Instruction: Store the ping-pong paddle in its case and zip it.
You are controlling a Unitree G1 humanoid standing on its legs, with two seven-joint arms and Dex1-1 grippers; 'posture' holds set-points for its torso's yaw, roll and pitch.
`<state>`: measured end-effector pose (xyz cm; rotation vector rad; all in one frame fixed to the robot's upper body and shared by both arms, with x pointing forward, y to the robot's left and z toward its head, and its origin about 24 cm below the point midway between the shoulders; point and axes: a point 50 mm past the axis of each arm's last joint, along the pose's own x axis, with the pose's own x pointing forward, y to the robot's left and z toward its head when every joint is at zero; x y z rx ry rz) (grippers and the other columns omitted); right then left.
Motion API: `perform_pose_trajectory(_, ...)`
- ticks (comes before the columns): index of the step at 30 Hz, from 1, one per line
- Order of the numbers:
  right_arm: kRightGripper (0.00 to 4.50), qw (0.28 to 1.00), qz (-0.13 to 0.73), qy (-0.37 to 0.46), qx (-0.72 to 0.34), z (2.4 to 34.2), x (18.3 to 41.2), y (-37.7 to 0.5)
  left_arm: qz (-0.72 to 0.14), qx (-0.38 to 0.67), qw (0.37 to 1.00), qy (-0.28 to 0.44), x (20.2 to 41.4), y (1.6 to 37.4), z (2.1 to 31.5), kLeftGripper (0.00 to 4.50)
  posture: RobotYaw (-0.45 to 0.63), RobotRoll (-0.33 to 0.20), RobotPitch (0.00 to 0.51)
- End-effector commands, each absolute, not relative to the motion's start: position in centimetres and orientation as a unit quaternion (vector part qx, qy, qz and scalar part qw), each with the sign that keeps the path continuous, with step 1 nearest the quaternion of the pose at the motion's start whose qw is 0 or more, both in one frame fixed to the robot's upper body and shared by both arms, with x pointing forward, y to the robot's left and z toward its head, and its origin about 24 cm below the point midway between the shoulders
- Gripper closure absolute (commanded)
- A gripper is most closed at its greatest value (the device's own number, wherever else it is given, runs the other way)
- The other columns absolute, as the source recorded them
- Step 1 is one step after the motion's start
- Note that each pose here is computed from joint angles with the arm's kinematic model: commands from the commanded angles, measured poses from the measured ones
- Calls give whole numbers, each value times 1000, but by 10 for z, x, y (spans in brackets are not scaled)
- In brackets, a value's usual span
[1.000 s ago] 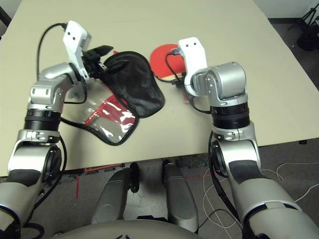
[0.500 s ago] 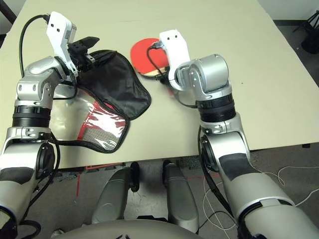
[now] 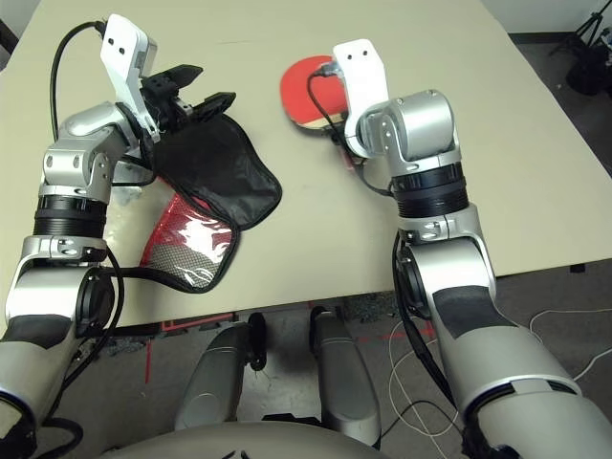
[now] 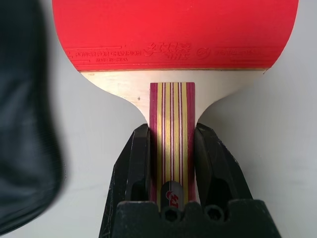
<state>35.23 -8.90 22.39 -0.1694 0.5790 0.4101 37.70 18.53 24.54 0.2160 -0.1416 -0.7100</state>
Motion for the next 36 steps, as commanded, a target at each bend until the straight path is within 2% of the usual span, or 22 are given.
perform_pose_trajectory(1,3381,925,248,274,-91,231,340,-70,-345,110,930,-66,371,196,253,0,20,0,278)
perform_pose_trajectory(7,3382,905,305,279,-102,228,327,-43,-330,121,935,-47,354,217,259,0,67,0,282)
perform_pose_trajectory(15,3382,885,360,279,-101,227,317,-11,-269,135,953,-16,328,257,254,0,142,0,283)
perform_pose_trajectory(24,3382,877,369,296,-86,212,323,3,-196,140,970,13,300,297,245,0,224,0,291)
perform_pose_trajectory(28,3382,878,364,299,-84,207,327,4,-173,144,974,28,292,313,241,0,237,0,297)
perform_pose_trajectory(36,3382,887,340,304,-79,200,333,-6,-100,155,979,87,269,368,219,0,236,0,306)
